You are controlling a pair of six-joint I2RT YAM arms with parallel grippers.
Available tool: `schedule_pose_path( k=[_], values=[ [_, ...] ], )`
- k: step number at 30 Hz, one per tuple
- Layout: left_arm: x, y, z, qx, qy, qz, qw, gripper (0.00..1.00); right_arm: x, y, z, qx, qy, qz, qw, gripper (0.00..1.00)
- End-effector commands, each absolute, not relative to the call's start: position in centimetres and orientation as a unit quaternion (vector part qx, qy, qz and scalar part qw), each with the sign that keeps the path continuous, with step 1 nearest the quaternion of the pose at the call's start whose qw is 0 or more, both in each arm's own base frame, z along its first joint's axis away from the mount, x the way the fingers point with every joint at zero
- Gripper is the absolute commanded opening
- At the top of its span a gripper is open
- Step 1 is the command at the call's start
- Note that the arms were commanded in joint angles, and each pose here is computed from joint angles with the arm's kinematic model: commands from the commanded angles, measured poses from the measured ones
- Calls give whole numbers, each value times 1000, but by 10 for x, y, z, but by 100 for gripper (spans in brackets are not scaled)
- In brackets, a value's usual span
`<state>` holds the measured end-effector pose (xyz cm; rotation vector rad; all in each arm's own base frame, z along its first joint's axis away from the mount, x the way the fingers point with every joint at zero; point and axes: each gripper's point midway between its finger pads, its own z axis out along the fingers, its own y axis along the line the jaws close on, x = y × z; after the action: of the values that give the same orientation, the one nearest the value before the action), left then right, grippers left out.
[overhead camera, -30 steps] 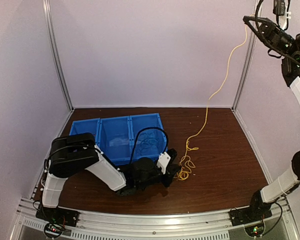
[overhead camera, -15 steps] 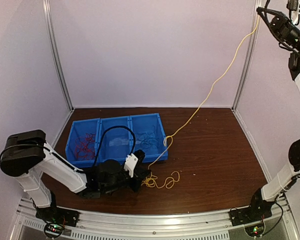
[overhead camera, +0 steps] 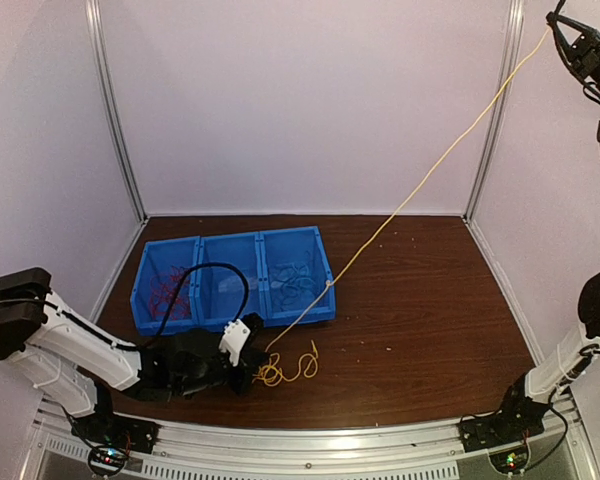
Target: Untangle the cables
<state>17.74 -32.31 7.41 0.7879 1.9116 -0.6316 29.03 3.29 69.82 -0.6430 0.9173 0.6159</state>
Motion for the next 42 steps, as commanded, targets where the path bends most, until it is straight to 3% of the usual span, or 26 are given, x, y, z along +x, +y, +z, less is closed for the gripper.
schedule_pose_path(
  k=[1, 8, 13, 16, 19, 22, 24, 27, 37, 42],
  values=[
    [181, -314, 77, 311, 784, -242, 479, 0, 292, 22, 700, -274, 425, 269, 820, 0],
    [177, -302, 76, 310, 785, -242, 479, 0, 322, 9, 661, -252, 477, 259, 801, 0],
    [165, -324, 141, 325, 710, -329, 531, 0, 342, 14, 532, -257, 562, 291, 730, 0],
    [163, -340, 170, 335, 678, -358, 547, 0, 343, 23, 435, -312, 619, 212, 689, 2],
    [162, -361, 180, 357, 665, -368, 543, 0, 316, 49, 327, -394, 693, 154, 584, 23],
    [160, -380, 178, 379, 659, -375, 530, 0, 278, 69, 261, -466, 713, 150, 503, 49],
    [160, -389, 172, 387, 658, -378, 523, 0, 256, 77, 239, -488, 717, 172, 468, 56],
    [159, -400, 162, 400, 660, -380, 510, 0, 235, 92, 230, -499, 709, 226, 444, 59],
    [158, -411, 148, 418, 663, -377, 494, 0, 233, 188, 206, -565, 665, 300, 386, 57],
    [168, -411, 137, 415, 675, -351, 499, 0, 224, 235, 180, -628, 649, 289, 318, 55]
  ],
)
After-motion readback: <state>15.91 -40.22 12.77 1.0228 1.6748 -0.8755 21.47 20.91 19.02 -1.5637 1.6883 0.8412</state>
